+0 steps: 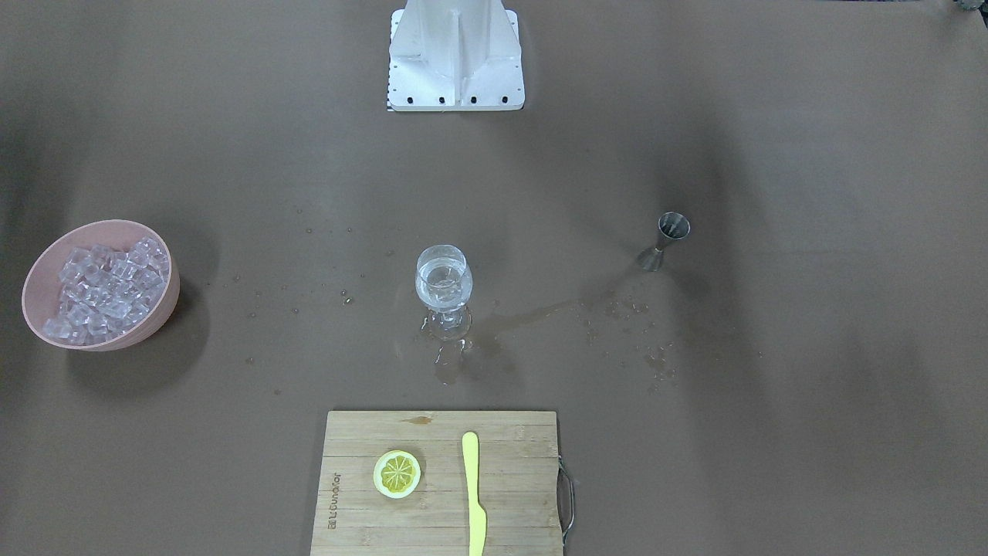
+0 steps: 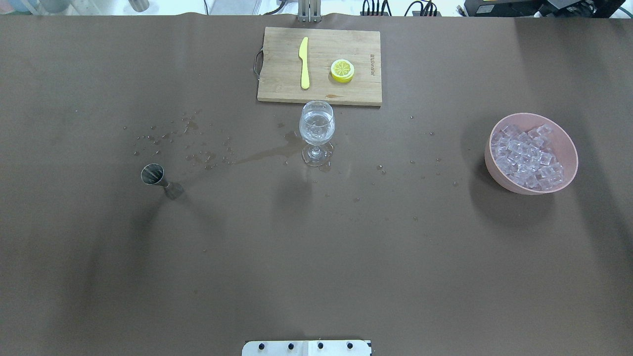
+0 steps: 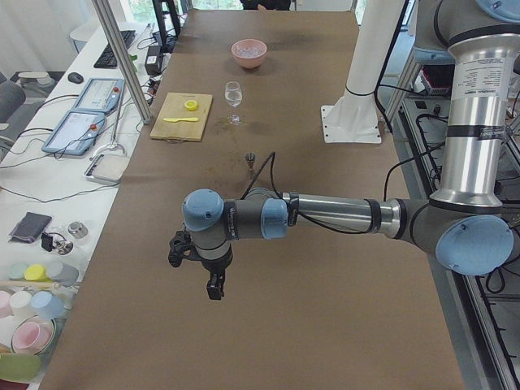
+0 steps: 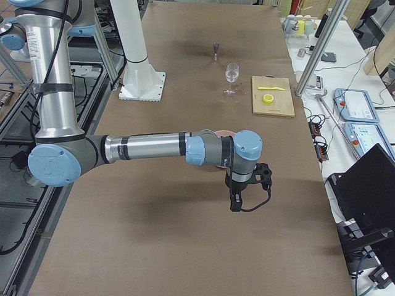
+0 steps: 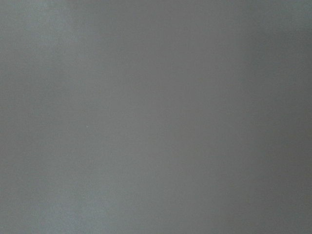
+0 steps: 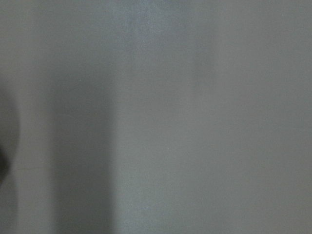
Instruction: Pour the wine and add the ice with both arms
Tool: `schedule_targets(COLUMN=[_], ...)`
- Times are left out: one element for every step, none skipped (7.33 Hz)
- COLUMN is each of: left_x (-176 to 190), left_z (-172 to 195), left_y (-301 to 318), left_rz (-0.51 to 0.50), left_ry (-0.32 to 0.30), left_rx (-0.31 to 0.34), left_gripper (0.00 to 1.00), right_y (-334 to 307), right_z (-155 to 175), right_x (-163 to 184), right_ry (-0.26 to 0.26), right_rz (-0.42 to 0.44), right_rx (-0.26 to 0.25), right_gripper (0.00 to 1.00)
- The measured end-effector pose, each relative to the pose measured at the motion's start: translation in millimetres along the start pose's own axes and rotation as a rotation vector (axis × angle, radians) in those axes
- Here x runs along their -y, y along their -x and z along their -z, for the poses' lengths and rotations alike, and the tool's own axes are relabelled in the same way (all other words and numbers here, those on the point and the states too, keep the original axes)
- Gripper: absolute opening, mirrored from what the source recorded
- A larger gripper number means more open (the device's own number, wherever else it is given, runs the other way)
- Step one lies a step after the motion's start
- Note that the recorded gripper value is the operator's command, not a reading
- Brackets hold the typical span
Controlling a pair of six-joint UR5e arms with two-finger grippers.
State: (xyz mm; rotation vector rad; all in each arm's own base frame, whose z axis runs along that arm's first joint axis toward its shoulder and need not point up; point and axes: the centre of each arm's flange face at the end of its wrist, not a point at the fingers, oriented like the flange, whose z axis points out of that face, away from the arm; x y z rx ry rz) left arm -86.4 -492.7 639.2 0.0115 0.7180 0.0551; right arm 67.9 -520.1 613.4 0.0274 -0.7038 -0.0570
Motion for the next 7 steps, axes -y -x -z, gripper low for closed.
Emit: schedule_targets(left_x=[0.0,-0.2,-0.3,0.0,0.7,1.1,1.4], left_z=[0.3,0.2,0.2,0.5,1.0,1.5,1.9], left_y=[-0.3,-0.2,-0.2,-0.4,-0.7,-1.1,-1.4], left_rz=[-0.002,-0.002,-0.001,-0.001,-0.002,-0.003,-0.004], left_ry=[-0.001,0.000,0.000,-0.001,-0.002,-0.003,-0.004], left_rx=[0.000,0.000,0.000,0.001,0.001,0.001,0.002], left_gripper=[0.98,0.98,0.98,0.98,0.98,0.98,0.98], right_y=[0.7,1.0,0.8,0.4,0.2,0.1,0.1], right_z=[0.8,1.1,0.9,0.4,-0.1,-0.2,-0.1], right_x=[-0.8,-1.1,-1.4,-2.0,-2.4,-2.5,-2.3], right_ry=[-0.001,-0.002,-0.002,-0.001,-0.001,0.000,0.000], right_rz=[0.001,0.002,0.002,0.002,0.001,0.001,0.002], right_rx=[0.000,0.000,0.000,0.000,0.001,0.001,0.001], right_gripper=[1.00,1.00,1.00,1.00,1.00,1.00,1.00])
